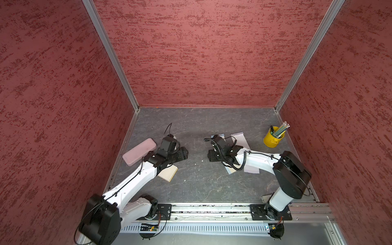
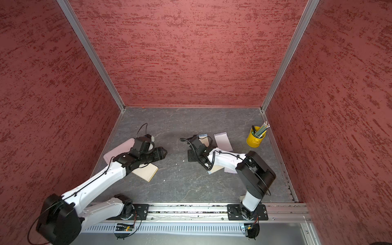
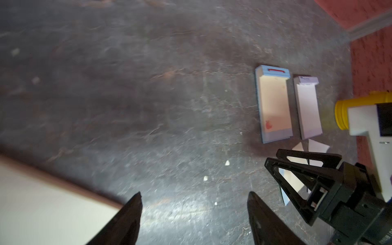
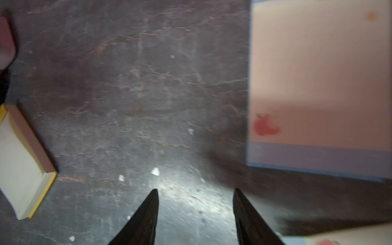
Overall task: Tear off pages from different memo pads
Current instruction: Move the memo pad to the center of the board.
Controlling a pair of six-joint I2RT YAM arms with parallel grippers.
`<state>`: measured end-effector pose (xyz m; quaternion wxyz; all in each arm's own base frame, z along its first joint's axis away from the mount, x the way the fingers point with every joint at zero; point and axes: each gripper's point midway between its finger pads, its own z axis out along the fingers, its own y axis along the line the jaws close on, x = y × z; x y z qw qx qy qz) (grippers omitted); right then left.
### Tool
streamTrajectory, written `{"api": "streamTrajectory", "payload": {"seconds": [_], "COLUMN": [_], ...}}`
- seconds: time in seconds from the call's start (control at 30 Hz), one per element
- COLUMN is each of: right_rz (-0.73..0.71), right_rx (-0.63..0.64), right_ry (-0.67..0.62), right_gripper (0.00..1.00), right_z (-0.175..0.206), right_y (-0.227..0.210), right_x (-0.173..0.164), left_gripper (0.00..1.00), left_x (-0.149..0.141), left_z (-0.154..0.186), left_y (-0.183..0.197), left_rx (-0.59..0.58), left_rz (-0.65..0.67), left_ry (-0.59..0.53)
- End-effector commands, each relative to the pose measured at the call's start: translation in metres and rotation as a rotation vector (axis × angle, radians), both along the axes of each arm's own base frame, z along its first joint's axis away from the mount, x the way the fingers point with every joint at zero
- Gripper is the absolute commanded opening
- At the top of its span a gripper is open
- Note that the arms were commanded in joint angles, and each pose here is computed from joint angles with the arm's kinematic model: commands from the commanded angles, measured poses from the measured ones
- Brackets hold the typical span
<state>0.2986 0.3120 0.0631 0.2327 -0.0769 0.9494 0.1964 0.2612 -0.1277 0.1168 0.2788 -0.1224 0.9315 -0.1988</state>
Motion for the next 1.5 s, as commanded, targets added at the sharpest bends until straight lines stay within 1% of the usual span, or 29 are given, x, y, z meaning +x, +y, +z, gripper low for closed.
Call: {"api": "streamTrajectory", "payload": {"seconds": [0.0, 0.13, 0.27, 0.4, 0.57, 0.67, 0.73, 0.8, 0.9, 1.0, 1.13, 1.23, 1.3, 1.47], "right_rz": [0.059, 0.147, 0.201, 0.246, 0.294, 0.329, 0.346, 0.349, 0.361, 0.366, 0.359, 0.345, 0.318, 0.225], "right_rx": [0.126, 0.159, 0.186, 0.203, 0.239, 0.254, 0.256, 0.260, 0.278, 0.292, 0.309, 0.335, 0.329, 0.317], "right_ry": [-0.035, -0.009, 0.017, 0.044, 0.099, 0.116, 0.133, 0.146, 0.161, 0.155, 0.149, 0.153, 0.153, 0.132], "right_gripper": [0.56, 0.56, 0.56, 0.56, 0.55, 0.51, 0.48, 0.44, 0.36, 0.26, 0.17, 0.14, 0.13, 0.09], "right_z": [0.021, 0.016, 0.010, 0.004, -0.007, -0.010, -0.016, -0.020, -0.021, -0.018, -0.012, -0.008, -0.006, -0.001], "right_y": [0.056, 0.106, 0.139, 0.162, 0.188, 0.202, 0.208, 0.210, 0.212, 0.211, 0.205, 0.197, 0.183, 0.128], "right_x": [0.006, -0.002, -0.011, -0.019, -0.033, -0.039, -0.041, -0.043, -0.047, -0.049, -0.047, -0.045, -0.042, -0.040], "left_gripper": [0.81, 0.85, 0.84, 0.79, 0.74, 0.69, 0.65, 0.61, 0.56, 0.48, 0.47, 0.47, 0.47, 0.47], "left_x": [-0.039, -0.069, -0.090, -0.094, -0.090, -0.078, -0.076, -0.072, -0.067, -0.056, -0.040, -0.028, -0.021, -0.004], "left_z": [-0.024, -0.037, -0.049, -0.052, -0.059, -0.063, -0.073, -0.076, -0.074, -0.074, -0.074, -0.074, -0.073, -0.065], "left_y": [0.049, 0.075, 0.098, 0.105, 0.108, 0.104, 0.102, 0.097, 0.097, 0.087, 0.064, 0.045, 0.028, -0.017], "left_rx": [0.080, 0.062, 0.064, 0.046, 0.043, -0.003, -0.038, -0.067, -0.071, -0.095, -0.114, -0.123, -0.119, -0.128], "left_rz": [0.226, 0.373, 0.488, 0.538, 0.555, 0.532, 0.535, 0.513, 0.504, 0.452, 0.354, 0.291, 0.242, 0.114], "left_ry": [0.118, 0.164, 0.197, 0.186, 0.191, 0.176, 0.201, 0.203, 0.178, 0.161, 0.160, 0.149, 0.146, 0.131]}}
